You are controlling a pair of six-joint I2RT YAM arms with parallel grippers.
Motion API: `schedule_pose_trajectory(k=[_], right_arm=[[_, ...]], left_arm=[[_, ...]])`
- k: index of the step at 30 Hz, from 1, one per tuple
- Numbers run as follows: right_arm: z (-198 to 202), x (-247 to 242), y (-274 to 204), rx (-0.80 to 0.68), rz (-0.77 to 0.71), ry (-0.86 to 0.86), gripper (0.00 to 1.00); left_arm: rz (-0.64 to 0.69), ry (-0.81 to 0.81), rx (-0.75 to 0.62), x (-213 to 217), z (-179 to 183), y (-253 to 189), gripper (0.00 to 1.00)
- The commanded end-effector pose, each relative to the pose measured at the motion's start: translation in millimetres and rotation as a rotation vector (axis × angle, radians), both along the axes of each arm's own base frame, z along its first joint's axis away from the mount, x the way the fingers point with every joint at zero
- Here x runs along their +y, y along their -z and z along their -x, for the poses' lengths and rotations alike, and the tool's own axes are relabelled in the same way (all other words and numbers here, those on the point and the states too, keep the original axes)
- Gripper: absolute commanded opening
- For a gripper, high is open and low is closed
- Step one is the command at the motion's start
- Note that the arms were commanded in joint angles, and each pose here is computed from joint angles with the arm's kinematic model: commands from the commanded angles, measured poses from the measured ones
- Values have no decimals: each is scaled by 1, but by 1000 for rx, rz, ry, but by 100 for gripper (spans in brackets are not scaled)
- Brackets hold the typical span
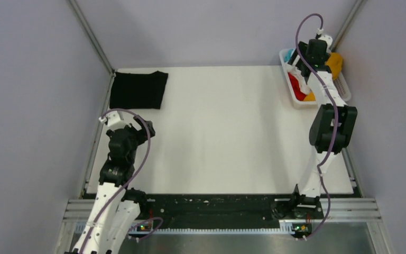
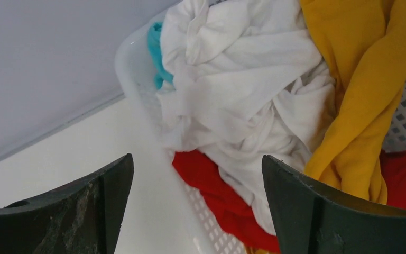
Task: Fold and stack the t-shirts
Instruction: Grab crumpled tshirt from bin with the right arm
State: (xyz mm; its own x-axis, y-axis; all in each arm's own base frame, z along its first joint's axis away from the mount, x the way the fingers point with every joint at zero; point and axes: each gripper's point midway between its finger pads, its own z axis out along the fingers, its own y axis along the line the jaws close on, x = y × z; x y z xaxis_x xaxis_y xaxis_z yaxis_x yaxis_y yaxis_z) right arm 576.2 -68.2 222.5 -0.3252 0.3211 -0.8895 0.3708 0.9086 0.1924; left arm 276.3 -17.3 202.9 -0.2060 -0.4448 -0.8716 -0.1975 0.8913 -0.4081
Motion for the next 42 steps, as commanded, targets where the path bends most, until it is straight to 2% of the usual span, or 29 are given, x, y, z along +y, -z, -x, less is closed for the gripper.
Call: schedule_pose_trajectory(k=[1,4,10,12,17,19,23,31,34,38,42], right_arm=[[-39,-27,28,42,42,13,88],[-60,-37,49,57,53,27,87],[-78,-59,82,73,48,80,70],[-80,-65,90,69,27,88,55],[-88,-66,72,0,-22,55,0],[-89,-67,43,-48,-12,48,0],[-81,-64,-45,-176,35,21,0],[-6,-54,-240,-507,136,25,0],[32,-31,-309,-669,135,-50,0],[82,11,-372,-819,90,-181,0],[133,76,-409,-927,21,-382,0]], left_arm=[[-12,-79,-38,14,-5,-7,99],[-17,-79,-31,14,-6,-5,99],[-25,-92,-22,16,-7,-7,99],[-26,-98,-22,18,-7,-7,99],[-26,-100,-26,18,-6,-10,99],[-21,-95,-27,17,-5,-11,99],[-10,-91,-44,16,-1,-16,99],[22,-71,-89,12,4,-30,99],[43,-49,-90,7,6,-35,99],[73,-24,-87,1,11,-38,99],[104,42,-104,-11,17,-45,99]])
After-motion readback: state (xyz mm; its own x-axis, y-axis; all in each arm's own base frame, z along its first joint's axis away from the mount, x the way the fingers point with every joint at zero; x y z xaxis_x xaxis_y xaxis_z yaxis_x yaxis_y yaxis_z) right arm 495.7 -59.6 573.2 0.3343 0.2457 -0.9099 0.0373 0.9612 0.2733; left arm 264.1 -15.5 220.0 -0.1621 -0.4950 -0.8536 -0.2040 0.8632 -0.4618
